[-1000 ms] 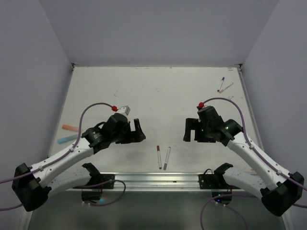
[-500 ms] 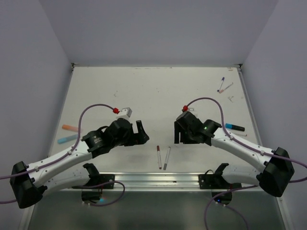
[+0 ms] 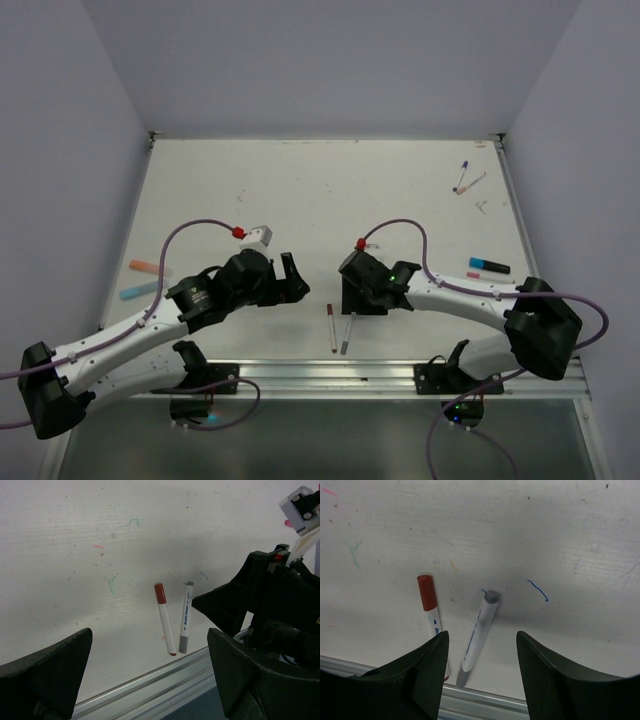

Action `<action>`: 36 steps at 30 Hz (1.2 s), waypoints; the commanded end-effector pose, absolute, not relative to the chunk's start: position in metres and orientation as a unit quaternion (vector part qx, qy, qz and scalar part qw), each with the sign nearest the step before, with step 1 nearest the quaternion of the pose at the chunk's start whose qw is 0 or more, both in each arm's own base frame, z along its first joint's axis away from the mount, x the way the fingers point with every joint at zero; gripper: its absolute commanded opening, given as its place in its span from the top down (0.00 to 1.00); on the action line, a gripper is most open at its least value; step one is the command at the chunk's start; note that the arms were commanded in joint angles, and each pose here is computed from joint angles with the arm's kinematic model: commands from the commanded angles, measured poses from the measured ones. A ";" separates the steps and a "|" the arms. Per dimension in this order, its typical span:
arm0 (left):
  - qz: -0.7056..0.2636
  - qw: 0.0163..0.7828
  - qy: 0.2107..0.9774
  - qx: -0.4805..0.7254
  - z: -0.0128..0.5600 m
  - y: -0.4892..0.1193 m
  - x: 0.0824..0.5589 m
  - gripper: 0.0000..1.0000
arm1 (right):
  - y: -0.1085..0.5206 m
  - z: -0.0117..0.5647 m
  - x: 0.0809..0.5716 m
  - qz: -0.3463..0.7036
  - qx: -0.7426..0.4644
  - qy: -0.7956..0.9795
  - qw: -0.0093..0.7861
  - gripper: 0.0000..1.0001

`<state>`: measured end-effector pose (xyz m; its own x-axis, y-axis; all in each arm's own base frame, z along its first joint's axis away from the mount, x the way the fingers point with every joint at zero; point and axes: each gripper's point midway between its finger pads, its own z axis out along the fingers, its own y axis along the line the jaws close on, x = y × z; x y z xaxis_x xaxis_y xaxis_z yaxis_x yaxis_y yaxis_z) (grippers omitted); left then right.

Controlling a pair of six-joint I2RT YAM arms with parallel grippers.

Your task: Open the pen caps

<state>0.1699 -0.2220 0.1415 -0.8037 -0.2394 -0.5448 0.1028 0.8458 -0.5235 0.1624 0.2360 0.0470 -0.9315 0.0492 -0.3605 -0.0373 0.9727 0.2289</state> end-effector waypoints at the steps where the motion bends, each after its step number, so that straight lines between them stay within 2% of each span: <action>1: -0.293 0.335 0.895 -0.042 0.152 -0.227 0.177 0.00 | 0.250 0.038 0.162 0.128 0.028 0.973 0.191 0.40; 4: -0.298 0.334 0.893 -0.038 0.155 -0.229 0.177 0.00 | 0.251 0.024 0.156 0.108 0.032 0.975 0.191 0.42; 11: -0.299 0.336 0.893 -0.035 0.158 -0.228 0.176 0.00 | 0.247 -0.004 0.140 0.089 0.043 0.977 0.192 0.60; 14: -0.297 0.334 0.894 -0.034 0.156 -0.227 0.175 0.00 | 0.244 -0.015 0.139 0.074 0.043 0.978 0.188 0.73; 15: -0.295 0.333 0.895 -0.033 0.155 -0.227 0.174 0.00 | 0.243 -0.018 0.139 0.068 0.041 0.979 0.188 0.81; 18: -0.295 0.333 0.895 -0.033 0.154 -0.226 0.173 0.00 | 0.237 -0.028 0.140 0.043 0.031 0.981 0.187 0.93; 19: -0.295 0.332 0.895 -0.032 0.153 -0.226 0.173 0.00 | 0.236 -0.028 0.143 0.034 0.028 0.981 0.191 1.00; 23: -0.300 0.335 0.893 -0.020 0.154 -0.227 0.172 0.00 | 0.230 -0.023 0.158 -0.012 -0.002 0.977 0.215 1.00; 27: -0.328 0.343 0.880 0.003 0.166 -0.237 0.172 0.01 | 0.217 0.025 0.187 -0.055 -0.015 0.959 0.276 1.00; 32: -0.384 0.351 0.853 0.045 0.182 -0.260 0.169 0.06 | 0.212 0.080 0.218 -0.009 -0.017 0.949 0.314 1.00; 36: -0.477 0.324 0.810 0.104 0.184 -0.288 0.147 0.11 | 0.240 0.125 0.224 0.085 -0.049 0.933 0.345 1.00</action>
<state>0.1613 -0.2566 0.1615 -0.7924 -0.1790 -0.5832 0.3054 0.7112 -0.6332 0.2112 0.2190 0.0746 -0.8277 -0.0005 -0.5611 -0.0297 0.9986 0.0428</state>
